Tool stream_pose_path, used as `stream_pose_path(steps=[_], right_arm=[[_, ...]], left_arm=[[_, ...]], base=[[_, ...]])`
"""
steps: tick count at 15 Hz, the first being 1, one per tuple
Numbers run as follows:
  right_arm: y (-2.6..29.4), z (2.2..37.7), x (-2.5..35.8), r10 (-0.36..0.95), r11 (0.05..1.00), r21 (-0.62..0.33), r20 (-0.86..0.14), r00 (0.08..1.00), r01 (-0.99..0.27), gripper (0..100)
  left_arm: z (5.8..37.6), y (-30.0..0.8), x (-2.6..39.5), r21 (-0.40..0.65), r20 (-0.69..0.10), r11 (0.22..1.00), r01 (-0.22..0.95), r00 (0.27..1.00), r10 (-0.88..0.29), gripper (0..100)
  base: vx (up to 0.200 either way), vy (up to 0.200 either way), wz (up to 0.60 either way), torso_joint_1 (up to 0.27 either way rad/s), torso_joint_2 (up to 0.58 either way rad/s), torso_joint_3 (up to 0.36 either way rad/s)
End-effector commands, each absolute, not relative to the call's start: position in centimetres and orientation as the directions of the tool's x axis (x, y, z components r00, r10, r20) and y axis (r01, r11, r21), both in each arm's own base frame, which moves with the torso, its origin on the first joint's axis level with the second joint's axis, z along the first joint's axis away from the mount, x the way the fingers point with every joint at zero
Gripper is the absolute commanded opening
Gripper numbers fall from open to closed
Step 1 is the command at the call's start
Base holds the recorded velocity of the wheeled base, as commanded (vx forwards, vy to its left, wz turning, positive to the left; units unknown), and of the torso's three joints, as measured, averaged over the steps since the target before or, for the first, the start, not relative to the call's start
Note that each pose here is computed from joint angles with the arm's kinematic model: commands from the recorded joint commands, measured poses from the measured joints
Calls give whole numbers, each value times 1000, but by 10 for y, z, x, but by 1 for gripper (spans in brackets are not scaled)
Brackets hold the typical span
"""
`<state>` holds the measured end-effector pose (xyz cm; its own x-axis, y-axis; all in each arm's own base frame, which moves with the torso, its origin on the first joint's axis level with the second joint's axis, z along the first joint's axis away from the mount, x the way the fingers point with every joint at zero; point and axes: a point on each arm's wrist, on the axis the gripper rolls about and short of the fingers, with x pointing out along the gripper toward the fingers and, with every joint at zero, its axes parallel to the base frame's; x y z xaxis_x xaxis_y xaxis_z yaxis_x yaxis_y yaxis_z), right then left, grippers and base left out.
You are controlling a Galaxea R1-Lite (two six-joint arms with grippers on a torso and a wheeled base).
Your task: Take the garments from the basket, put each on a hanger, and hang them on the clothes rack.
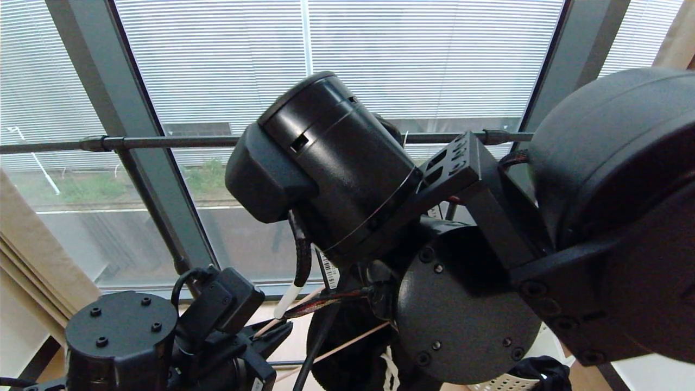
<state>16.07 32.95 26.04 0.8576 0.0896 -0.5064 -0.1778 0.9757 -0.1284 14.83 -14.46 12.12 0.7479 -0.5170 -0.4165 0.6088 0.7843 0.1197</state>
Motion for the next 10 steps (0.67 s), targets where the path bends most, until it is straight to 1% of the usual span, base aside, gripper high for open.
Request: stream_pose_path(steps=[1, 3, 5, 7, 10], right_arm=[[326, 261, 161, 78, 977, -133, -510, 856, -168, 0], [322, 263, 162, 66, 980, -127, -515, 855, -152, 0], [322, 260, 167, 54, 982, -129, -518, 854, -140, 0], [327, 256, 169, 54, 983, -125, -517, 854, -138, 0], [340, 246, 175, 47, 985, -116, -522, 852, -125, 0]], left_arm=[[123, -145, 148, 119, -408, 785, 607, 751, -519, 0], [125, -145, 149, 111, -374, 790, 604, 761, -530, 0], [125, -145, 149, 110, -365, 790, 603, 764, -532, 0], [125, -144, 148, 110, -352, 790, 604, 767, -537, 0], [123, -147, 143, 110, -356, 774, 623, 752, -555, 0]], base=[[0, 0, 0, 0, 0, 0], [0, 0, 0, 0, 0, 0], [0, 0, 0, 0, 0, 0], [0, 0, 0, 0, 0, 0], [0, 0, 0, 0, 0, 0]])
